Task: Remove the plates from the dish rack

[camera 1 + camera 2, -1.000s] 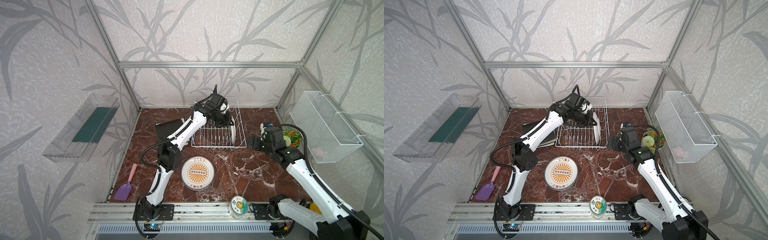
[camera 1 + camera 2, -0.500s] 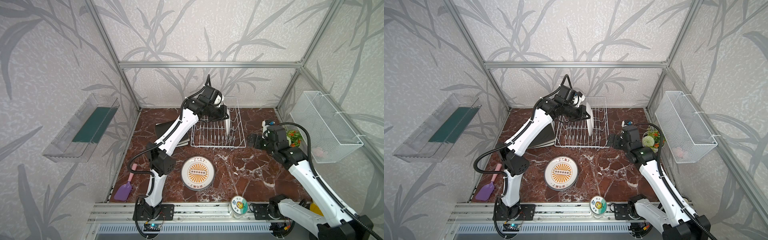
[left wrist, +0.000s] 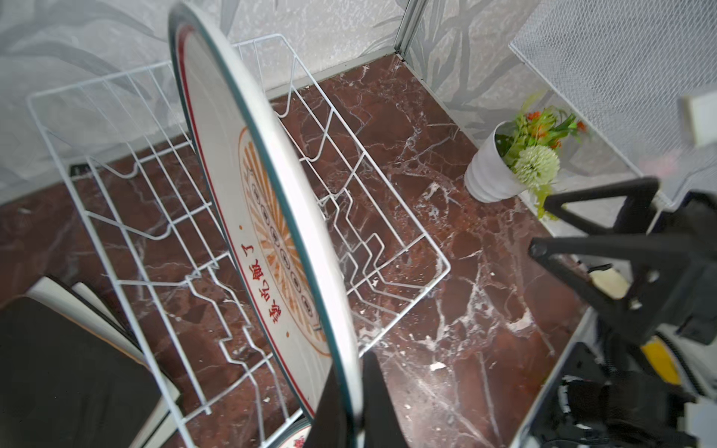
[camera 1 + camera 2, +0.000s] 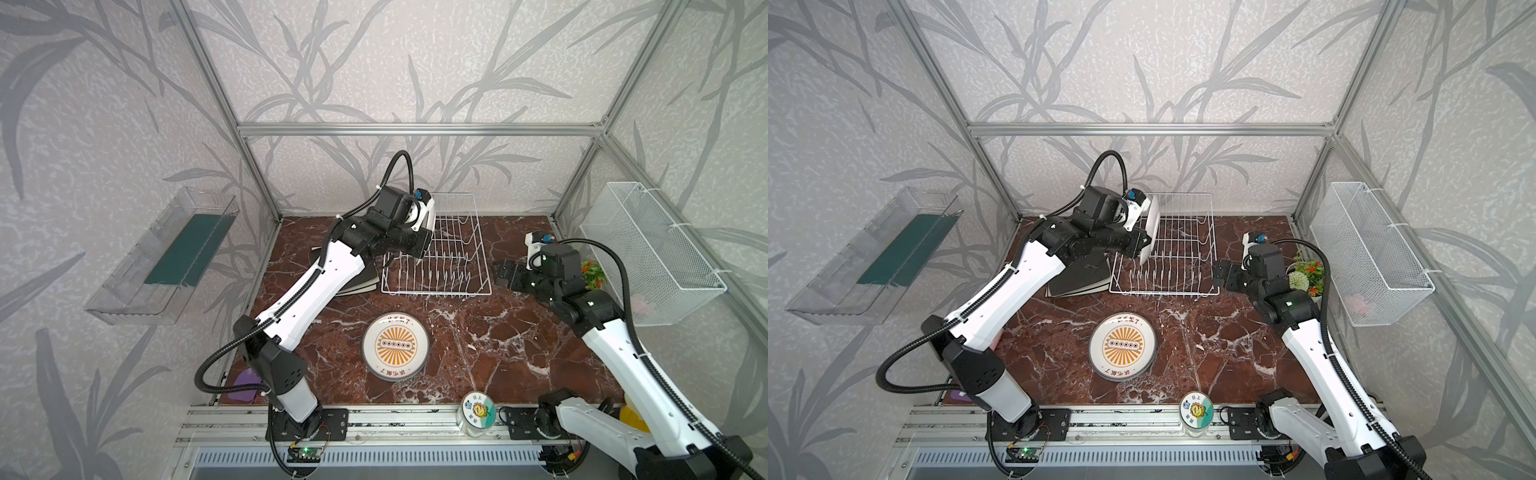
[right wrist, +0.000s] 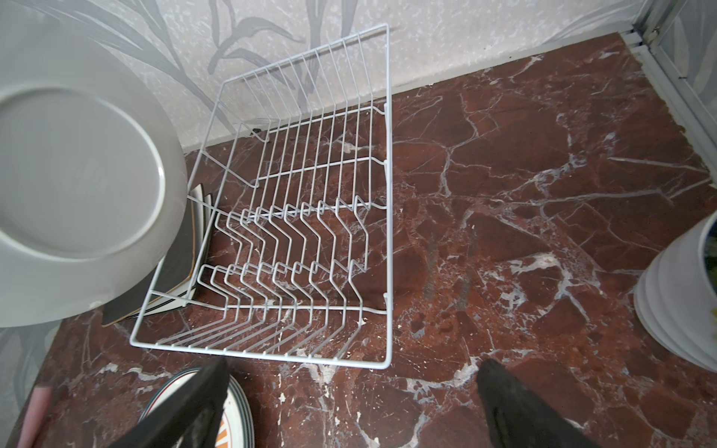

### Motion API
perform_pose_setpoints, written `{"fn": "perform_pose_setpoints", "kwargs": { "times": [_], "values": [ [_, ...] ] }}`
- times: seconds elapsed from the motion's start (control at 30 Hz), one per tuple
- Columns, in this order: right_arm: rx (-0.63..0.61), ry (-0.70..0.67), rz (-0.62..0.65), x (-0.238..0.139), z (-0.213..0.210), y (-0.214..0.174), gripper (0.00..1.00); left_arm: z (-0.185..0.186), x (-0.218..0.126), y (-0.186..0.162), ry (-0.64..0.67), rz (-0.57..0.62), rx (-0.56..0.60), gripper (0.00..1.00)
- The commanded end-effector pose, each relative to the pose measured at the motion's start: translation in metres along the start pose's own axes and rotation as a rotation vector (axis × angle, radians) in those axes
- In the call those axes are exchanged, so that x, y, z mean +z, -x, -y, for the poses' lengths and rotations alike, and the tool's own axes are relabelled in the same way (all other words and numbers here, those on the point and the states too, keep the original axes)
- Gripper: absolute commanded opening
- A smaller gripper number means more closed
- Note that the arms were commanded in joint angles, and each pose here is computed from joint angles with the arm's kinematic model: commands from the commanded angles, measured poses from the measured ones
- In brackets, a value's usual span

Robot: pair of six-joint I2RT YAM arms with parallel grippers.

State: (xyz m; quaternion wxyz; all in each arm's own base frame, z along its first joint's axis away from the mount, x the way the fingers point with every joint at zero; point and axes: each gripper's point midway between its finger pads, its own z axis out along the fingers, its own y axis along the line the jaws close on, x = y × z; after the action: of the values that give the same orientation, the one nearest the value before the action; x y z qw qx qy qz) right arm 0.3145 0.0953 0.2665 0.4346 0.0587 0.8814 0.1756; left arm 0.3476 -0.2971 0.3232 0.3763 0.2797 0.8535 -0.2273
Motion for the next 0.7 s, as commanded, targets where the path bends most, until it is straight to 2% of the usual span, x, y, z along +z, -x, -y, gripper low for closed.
{"fn": "perform_pose_setpoints", "kwargs": {
  "times": [0.0,0.27,0.47,0.67],
  "values": [
    [0.029,0.096,-0.037,-0.002,-0.021,0.006,0.99,0.005,-0.027,0.029,0.049,0.195,0.288,0.0],
    [0.1,0.308,-0.103,-0.003,-0.067,0.018,0.99,0.007,-0.031,-0.009,0.121,0.212,0.62,0.0],
    [0.145,0.415,-0.099,-0.013,-0.09,0.031,1.0,-0.006,-0.025,-0.033,0.209,0.132,0.763,0.0],
    [0.155,0.451,-0.091,-0.018,-0.098,0.035,0.97,-0.011,-0.017,-0.051,0.267,0.06,0.878,0.0]
  ]
}}
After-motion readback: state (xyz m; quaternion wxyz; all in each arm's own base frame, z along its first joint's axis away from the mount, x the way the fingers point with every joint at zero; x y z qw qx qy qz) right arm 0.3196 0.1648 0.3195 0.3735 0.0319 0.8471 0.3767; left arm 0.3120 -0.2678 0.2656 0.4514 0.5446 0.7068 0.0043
